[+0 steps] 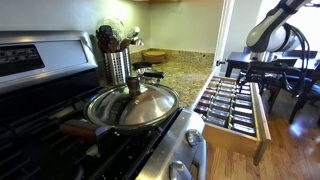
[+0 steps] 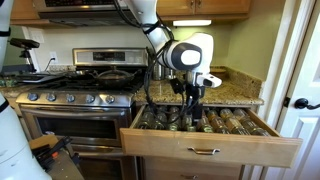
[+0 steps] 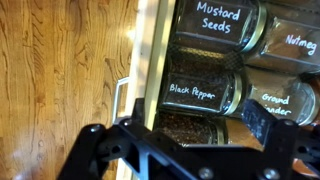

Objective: Close the top drawer

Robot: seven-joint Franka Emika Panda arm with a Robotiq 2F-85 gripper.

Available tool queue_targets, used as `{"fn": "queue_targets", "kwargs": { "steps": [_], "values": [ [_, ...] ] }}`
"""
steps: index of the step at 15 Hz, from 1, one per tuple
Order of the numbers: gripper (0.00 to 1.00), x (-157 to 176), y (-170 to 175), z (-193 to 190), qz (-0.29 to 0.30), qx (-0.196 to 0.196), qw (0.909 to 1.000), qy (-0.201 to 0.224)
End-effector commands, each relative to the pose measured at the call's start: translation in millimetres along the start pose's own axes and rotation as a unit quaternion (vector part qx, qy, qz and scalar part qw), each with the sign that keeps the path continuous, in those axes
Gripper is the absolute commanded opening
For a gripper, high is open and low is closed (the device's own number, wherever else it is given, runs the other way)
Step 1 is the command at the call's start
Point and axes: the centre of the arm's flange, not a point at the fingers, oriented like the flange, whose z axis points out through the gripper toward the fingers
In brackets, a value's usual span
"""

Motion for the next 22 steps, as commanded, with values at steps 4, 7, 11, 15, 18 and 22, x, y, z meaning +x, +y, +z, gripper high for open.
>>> {"fn": "queue_targets", "kwargs": {
  "steps": [4,7,11,15,18,22],
  "values": [
    [1.00,-44,-7,12,0.017,-0.003,0.9996,-0.021],
    [1.00,-66,-12,19,0.041,-0.006,0.9984,-0.037],
    [1.00,-93,-15,23,0.054,-0.017,0.9973,-0.047],
    [1.00,-117,-14,6,0.057,-0.029,0.9971,-0.042],
    [1.00,-130,-11,6,0.064,-0.053,0.9959,-0.036],
    [1.00,-130,-4,16,0.078,-0.068,0.9945,-0.016]
  ]
}}
